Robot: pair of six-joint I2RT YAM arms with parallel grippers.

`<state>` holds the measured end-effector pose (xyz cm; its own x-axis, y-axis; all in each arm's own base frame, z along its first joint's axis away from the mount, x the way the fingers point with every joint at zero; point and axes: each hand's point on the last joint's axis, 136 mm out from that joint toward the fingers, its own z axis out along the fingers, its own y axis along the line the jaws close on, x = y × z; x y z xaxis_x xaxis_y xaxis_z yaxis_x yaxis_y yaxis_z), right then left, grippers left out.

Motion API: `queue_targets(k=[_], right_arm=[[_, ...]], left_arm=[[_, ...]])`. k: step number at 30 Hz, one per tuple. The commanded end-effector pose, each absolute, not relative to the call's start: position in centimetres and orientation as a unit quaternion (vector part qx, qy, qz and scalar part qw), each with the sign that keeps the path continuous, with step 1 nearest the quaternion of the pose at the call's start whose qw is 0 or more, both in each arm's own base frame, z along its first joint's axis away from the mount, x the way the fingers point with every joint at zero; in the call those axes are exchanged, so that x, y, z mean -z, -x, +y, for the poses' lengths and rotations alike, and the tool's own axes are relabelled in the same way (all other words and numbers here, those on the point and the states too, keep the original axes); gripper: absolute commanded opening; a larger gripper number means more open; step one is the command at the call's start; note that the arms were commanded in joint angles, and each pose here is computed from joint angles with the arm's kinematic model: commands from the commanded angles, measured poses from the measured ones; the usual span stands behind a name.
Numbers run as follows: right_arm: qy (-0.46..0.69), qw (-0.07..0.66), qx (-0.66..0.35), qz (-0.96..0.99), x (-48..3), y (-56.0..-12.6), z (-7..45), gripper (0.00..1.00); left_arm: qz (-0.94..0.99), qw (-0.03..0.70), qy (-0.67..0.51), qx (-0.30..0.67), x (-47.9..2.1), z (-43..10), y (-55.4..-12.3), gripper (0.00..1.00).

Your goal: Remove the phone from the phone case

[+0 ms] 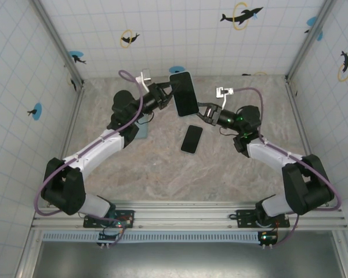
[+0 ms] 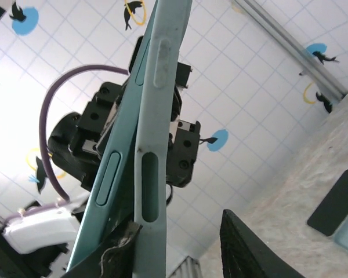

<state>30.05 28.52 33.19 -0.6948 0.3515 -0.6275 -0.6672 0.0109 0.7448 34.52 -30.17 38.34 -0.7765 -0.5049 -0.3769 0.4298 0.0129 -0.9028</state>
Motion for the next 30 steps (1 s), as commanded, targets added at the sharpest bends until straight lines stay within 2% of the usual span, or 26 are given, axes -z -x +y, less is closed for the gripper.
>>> queue_targets(k=[1,3,6,10,13,15,18,23,30], right_arm=[[0.150,0.385,-0.732,0.541,-37.7,-27.9,28.4,0.32],[0.147,0.379,-0.735,0.543,-37.5,-27.9,28.5,0.25],[0.135,0.374,-0.745,0.535,-37.6,-27.7,28.2,0.16],[0.118,0.368,-0.754,0.532,-37.4,-27.9,28.0,0.06],[0.108,0.364,-0.757,0.531,-37.3,-28.1,27.9,0.03],[0.101,0.365,-0.758,0.532,-37.2,-28.4,27.9,0.03],[0.087,0.371,-0.756,0.532,-37.2,-28.9,27.7,0.02],[0.057,0.389,-0.743,0.541,-36.4,-30.3,27.2,0.02],[0.000,0.434,-0.717,0.545,-36.0,-33.3,26.3,0.03]], left_arm=[[0.628,0.335,0.052,0.701,-37.7,-30.0,-34.9,0.00],[0.633,0.329,0.059,0.698,-37.1,-30.1,-35.2,0.02],[0.642,0.325,0.071,0.691,-36.3,-30.1,-35.6,0.18],[0.652,0.319,0.084,0.683,-35.4,-30.1,-36.0,0.28],[0.657,0.316,0.087,0.679,-35.2,-30.2,-36.1,0.39],[0.664,0.314,0.092,0.673,-35.0,-30.2,-36.3,0.57],[0.674,0.319,0.097,0.659,-34.8,-30.0,-36.5,0.68],[0.681,0.324,0.123,0.645,-34.6,-29.1,-36.5,0.75],[0.683,0.326,0.183,0.627,-33.5,-28.1,-34.9,0.75]])
